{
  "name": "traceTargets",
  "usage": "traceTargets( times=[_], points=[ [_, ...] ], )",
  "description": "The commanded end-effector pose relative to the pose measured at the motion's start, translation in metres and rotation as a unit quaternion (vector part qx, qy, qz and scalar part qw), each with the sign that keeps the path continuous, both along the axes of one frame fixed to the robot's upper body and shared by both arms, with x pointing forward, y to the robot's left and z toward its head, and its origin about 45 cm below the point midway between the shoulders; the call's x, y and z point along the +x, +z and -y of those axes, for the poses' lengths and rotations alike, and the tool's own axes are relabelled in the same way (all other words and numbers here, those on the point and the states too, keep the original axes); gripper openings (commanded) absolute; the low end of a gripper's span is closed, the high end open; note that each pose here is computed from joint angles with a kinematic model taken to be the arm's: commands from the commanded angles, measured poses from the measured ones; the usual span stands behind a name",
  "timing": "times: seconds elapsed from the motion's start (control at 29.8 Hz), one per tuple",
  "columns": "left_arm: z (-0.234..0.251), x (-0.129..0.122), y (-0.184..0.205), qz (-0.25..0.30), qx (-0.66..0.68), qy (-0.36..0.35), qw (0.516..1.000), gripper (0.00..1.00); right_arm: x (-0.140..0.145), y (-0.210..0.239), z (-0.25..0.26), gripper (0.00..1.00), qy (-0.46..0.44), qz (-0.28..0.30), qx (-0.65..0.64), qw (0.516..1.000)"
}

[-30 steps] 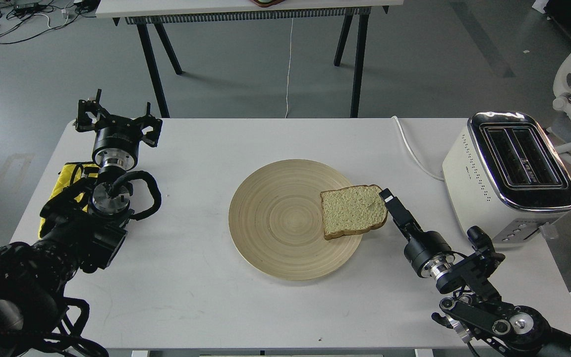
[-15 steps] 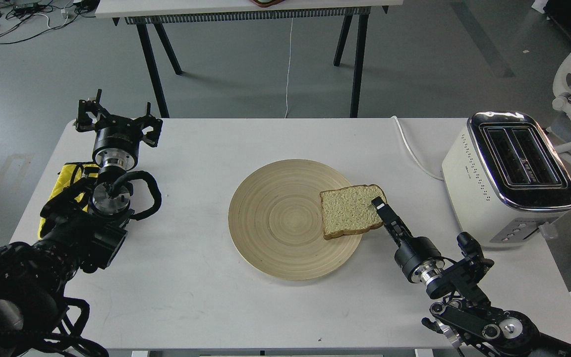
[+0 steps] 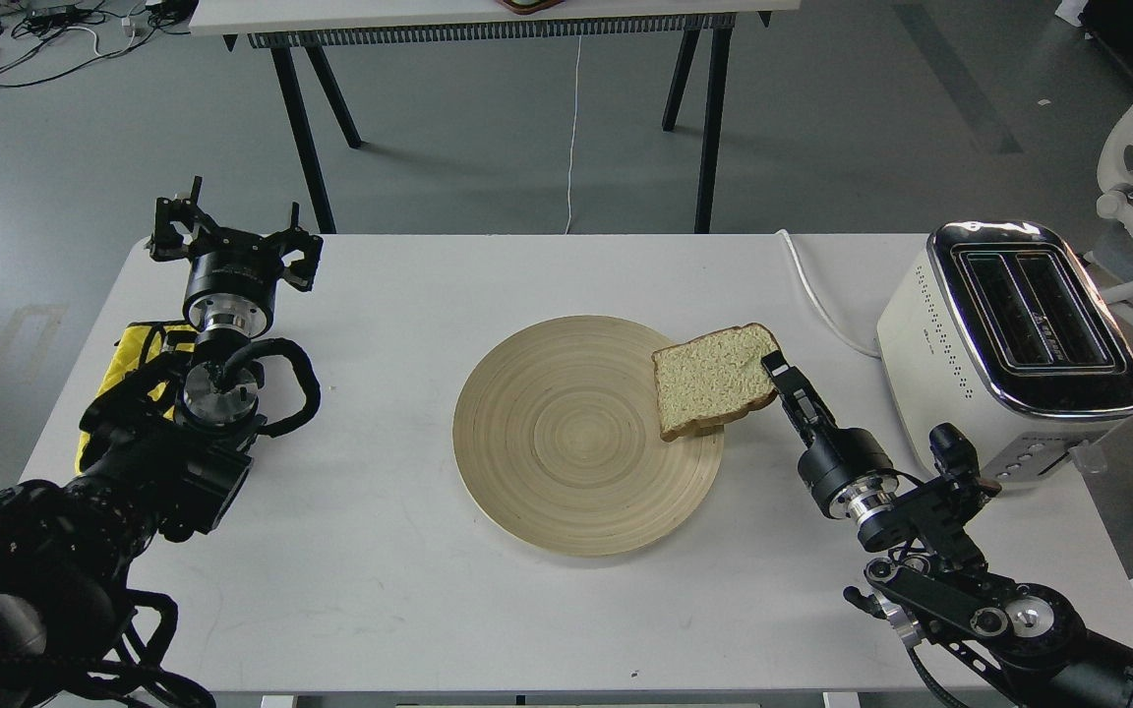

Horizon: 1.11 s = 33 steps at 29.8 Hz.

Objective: Put bread in toaster with right arm
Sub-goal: 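Lift the bread slice up and over toward the toaster, then lower the bread slice into the toaster slot with the right gripper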

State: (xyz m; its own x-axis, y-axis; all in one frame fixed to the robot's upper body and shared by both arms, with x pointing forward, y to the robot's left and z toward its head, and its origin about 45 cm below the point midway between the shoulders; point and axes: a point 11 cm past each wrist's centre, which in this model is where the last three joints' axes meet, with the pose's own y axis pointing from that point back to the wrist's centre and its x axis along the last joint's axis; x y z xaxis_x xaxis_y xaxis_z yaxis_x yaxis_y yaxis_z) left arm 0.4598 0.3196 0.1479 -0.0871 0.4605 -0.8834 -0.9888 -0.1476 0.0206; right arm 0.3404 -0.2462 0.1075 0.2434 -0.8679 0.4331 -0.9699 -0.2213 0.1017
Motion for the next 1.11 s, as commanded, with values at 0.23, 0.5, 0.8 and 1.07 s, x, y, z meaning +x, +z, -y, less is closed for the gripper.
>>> traceTargets(
  times=[0.23, 0.5, 0.8, 1.07],
  points=[
    [0.000, 0.000, 0.000, 0.000, 0.000, 0.000, 1.000, 1.00, 0.040, 0.186, 0.155, 0.00, -0.066, 0.158, -0.142, 0.975],
    [0.000, 0.000, 0.000, 0.000, 0.000, 0.000, 1.000, 1.00, -0.007, 0.248, 0.248, 0.00, -0.065, 0.175, -0.320, 0.929],
    [0.000, 0.000, 0.000, 0.000, 0.000, 0.000, 1.000, 1.00, -0.030, 0.193, 0.257, 0.00, -0.033, 0.089, -0.352, 0.931],
    [0.000, 0.000, 0.000, 0.000, 0.000, 0.000, 1.000, 1.00, -0.025, 0.157, 0.230, 0.00, -0.009, 0.075, -0.316, 0.946]
  ],
)
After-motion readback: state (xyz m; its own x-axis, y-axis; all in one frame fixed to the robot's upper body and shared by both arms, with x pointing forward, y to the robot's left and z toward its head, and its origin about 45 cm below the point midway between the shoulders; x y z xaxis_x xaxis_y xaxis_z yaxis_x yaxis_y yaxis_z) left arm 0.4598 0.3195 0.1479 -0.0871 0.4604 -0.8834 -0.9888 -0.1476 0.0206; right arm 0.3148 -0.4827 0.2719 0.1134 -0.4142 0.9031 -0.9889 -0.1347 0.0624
